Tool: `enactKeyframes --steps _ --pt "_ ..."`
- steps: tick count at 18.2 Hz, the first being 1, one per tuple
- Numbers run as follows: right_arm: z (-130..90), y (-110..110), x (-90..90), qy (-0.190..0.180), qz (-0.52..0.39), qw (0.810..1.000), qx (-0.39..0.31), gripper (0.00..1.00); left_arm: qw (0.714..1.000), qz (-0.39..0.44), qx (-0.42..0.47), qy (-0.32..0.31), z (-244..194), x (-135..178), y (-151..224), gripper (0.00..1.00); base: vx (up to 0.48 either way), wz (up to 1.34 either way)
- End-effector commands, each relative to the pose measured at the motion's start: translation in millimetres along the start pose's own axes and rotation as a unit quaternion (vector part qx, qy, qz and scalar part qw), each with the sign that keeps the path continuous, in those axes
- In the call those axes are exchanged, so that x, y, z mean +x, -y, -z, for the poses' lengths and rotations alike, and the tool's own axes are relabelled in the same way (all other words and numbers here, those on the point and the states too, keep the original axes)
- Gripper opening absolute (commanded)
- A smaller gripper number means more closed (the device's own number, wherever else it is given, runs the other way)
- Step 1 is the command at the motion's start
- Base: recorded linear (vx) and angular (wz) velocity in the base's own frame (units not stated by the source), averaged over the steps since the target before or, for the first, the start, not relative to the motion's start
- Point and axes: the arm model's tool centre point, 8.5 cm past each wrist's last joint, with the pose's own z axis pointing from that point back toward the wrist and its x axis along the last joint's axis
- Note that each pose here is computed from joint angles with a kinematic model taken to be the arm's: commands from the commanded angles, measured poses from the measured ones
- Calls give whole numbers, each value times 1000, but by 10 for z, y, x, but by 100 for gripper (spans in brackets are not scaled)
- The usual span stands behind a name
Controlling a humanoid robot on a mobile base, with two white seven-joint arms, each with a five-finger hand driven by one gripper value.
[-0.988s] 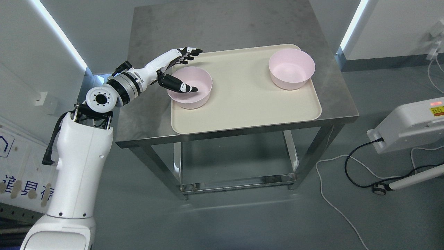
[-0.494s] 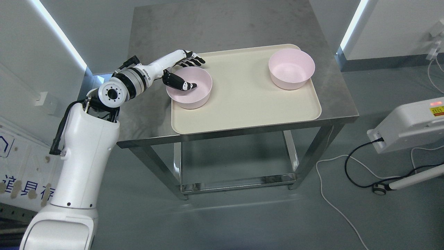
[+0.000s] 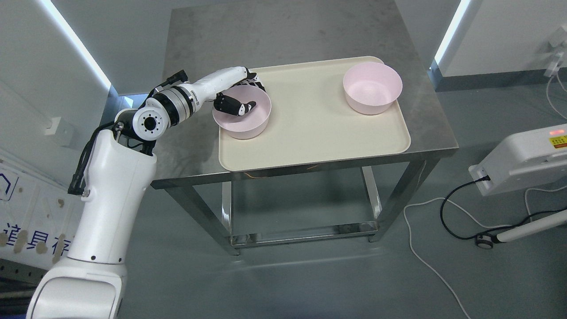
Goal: Stack pink IKEA bowls on left shelf middle
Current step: 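Grasp the rim of the nearer pink bowl with the left hand, then lift the pink bowl and carry it over the other pink bowl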
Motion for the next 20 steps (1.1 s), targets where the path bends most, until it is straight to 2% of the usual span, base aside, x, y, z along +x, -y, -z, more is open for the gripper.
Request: enactKeyframes --steps 1,4,10,13,15,17,18,20 --pt "-6 110 21 1 -2 1000 -8 100 1000 3 -6 4 65 26 56 10 0 0" --pt "-6 110 21 1 -2 1000 -8 100 1000 11 10 23 16 33 -21 0 0 0" --pt "-6 110 21 1 -2 1000 -8 100 998 17 47 36 -76 73 -325 0 0 0" --pt "-6 110 21 1 -2 1000 -8 100 996 29 62 54 -47 261 -497 0 0 0" --pt "-6 110 21 1 -2 1000 -8 100 994 35 65 79 30 501 -605 0 0 0" --pt "-7 112 12 1 -2 1000 -9 100 991 32 59 118 202 874 -635 0 0 0" --pt "-6 110 21 1 -2 1000 -8 100 987 37 55 147 315 1197 -696 0 0 0" --pt "-6 110 21 1 -2 1000 -8 100 984 71 40 158 423 1515 -813 0 7 14"
